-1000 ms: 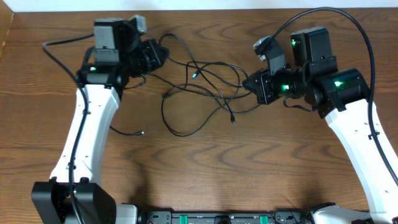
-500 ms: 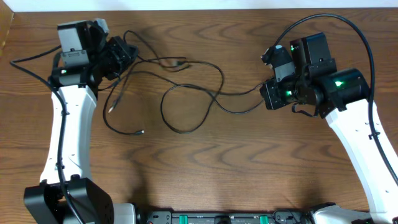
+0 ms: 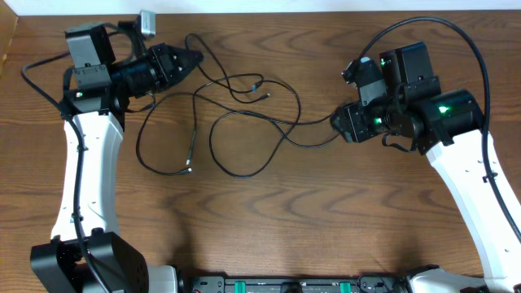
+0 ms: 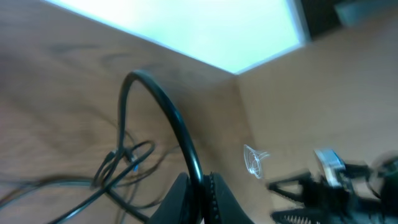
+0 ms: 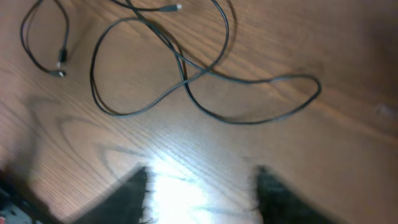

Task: Untangle cables

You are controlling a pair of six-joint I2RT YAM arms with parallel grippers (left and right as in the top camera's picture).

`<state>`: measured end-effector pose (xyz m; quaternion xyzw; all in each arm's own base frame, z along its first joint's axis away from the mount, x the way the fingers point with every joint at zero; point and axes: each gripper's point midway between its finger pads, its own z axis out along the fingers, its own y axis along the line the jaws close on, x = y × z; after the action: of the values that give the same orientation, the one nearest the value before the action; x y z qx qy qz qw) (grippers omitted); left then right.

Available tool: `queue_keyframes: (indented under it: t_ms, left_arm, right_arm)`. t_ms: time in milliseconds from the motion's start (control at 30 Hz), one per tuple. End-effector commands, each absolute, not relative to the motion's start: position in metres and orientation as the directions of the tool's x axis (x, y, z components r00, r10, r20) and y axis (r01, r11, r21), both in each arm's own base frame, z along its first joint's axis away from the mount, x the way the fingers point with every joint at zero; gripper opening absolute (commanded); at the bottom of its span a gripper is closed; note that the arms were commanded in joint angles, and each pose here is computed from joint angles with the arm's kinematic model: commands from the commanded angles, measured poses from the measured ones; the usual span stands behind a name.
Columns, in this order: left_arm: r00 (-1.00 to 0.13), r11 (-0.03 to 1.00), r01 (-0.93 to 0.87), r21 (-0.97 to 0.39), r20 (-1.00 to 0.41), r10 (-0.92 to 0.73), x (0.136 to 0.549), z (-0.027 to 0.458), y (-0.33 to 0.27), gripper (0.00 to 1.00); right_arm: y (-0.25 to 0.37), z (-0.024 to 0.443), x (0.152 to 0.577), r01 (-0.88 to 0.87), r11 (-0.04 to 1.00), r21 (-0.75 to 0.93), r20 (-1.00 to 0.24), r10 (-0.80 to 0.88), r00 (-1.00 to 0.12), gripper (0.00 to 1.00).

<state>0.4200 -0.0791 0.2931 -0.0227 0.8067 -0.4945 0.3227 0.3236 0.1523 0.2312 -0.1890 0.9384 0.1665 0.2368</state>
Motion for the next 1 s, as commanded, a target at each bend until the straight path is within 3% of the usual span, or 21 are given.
queue_keyframes:
  t_ms: [0, 233, 467, 700, 967]
  left_arm:
    - [-0.722, 0.377, 0.559, -0.738, -0.657, -0.216, 0.39, 0.334, -0.1, 0.08]
    - [-0.592, 0.322, 0.727, -0.607, -0.791, -0.154, 0.36, 0.376, -0.109, 0.08]
    - [-0.53, 0.28, 0.791, -0.544, -0.838, -0.13, 0.332, 0.403, -0.116, 0.08]
    - [-0.471, 0.227, 0.846, -0.482, -0.876, -0.103, 0.299, 0.426, -0.123, 0.08]
    - [-0.438, 0.193, 0.874, -0.445, -0.895, -0.08, 0.272, 0.443, -0.138, 0.08]
  right_arm:
    - [0.159, 0.236, 0.325, -0.457, 0.856, 0.241, -0.529, -0.279, -0.801, 0.75]
    - [0.187, 0.246, 0.333, -0.623, 0.738, 0.262, -0.644, -0.347, -0.682, 0.85]
    - [0.2, 0.234, 0.347, -0.662, 0.709, 0.244, -0.711, -0.333, -0.62, 0.89]
    - [0.209, 0.191, 0.352, -0.676, 0.696, 0.242, -0.719, -0.338, -0.607, 0.93]
    - [0.225, 0.135, 0.365, -0.609, 0.724, 0.324, -0.694, -0.256, -0.673, 0.94]
